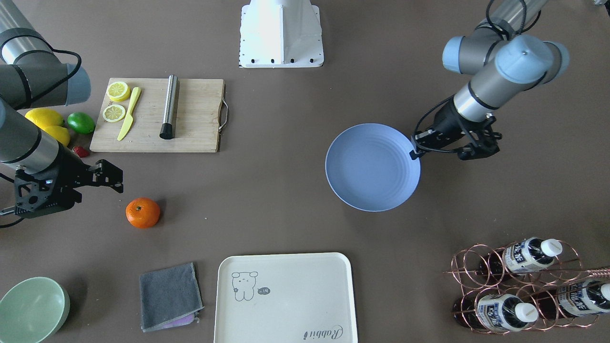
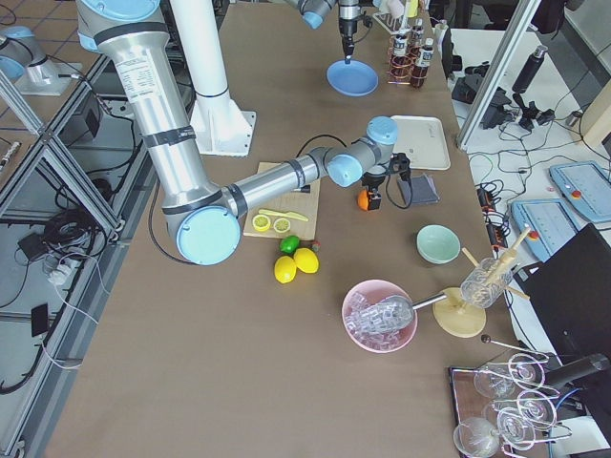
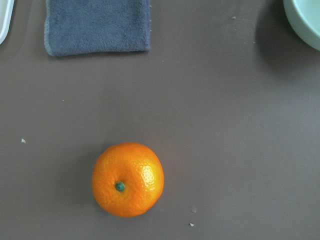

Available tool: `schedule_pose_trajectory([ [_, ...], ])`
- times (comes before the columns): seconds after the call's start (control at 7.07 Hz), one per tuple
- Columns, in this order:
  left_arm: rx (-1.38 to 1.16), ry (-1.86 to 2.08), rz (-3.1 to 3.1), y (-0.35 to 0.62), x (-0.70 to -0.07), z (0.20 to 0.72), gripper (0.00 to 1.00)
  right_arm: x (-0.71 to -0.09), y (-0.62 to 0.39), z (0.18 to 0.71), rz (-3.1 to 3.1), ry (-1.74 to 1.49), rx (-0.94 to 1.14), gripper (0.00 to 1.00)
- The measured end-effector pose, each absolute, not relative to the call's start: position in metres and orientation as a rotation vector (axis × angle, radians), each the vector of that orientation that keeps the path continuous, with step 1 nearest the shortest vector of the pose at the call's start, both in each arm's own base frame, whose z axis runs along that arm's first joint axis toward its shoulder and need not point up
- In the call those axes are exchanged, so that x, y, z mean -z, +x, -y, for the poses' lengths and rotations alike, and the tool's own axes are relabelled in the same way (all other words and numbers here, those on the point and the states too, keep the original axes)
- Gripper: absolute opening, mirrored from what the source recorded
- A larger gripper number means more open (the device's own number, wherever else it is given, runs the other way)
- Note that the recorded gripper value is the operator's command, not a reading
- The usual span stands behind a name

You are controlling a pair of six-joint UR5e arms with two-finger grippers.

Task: Pick orange to plate
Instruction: 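Carry the blue plate inward with the left gripper while the right reaches for the orange, then close the right gripper on the orange while the left sets the plate down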

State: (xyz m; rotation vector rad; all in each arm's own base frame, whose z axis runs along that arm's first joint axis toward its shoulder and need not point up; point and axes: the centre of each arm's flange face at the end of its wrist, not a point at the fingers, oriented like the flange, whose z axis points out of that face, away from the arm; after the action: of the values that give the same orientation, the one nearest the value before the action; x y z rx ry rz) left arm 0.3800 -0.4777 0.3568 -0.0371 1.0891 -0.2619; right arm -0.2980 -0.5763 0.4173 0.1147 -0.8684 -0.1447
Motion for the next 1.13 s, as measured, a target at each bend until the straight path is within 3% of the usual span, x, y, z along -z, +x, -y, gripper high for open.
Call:
schedule_pose_trajectory([
  [0.28, 0.274, -0.029, -1.091, 0.480, -0.319, 0.432, 0.00, -0.412, -0.330, 0.584, 0.842, 0.113, 0.148, 0.98],
  [0.71, 0.292, -0.033, -1.112, 0.554, -0.280, 0.396, 0.00, -0.419, -0.361, 0.590, 0.798, 0.107, 0.152, 0.98],
  [0.85, 0.293, -0.034, -1.118, 0.564, -0.274, 0.387, 0.36, -0.424, -0.368, 0.592, 0.797, 0.108, 0.154, 0.97],
  [0.99, 0.295, -0.036, -1.120, 0.568, -0.271, 0.383, 0.80, -0.429, -0.372, 0.592, 0.800, 0.111, 0.154, 0.87],
  [1.13, 0.296, -0.036, -1.121, 0.570, -0.271, 0.382, 0.96, -0.431, -0.377, 0.592, 0.803, 0.111, 0.155, 0.60],
])
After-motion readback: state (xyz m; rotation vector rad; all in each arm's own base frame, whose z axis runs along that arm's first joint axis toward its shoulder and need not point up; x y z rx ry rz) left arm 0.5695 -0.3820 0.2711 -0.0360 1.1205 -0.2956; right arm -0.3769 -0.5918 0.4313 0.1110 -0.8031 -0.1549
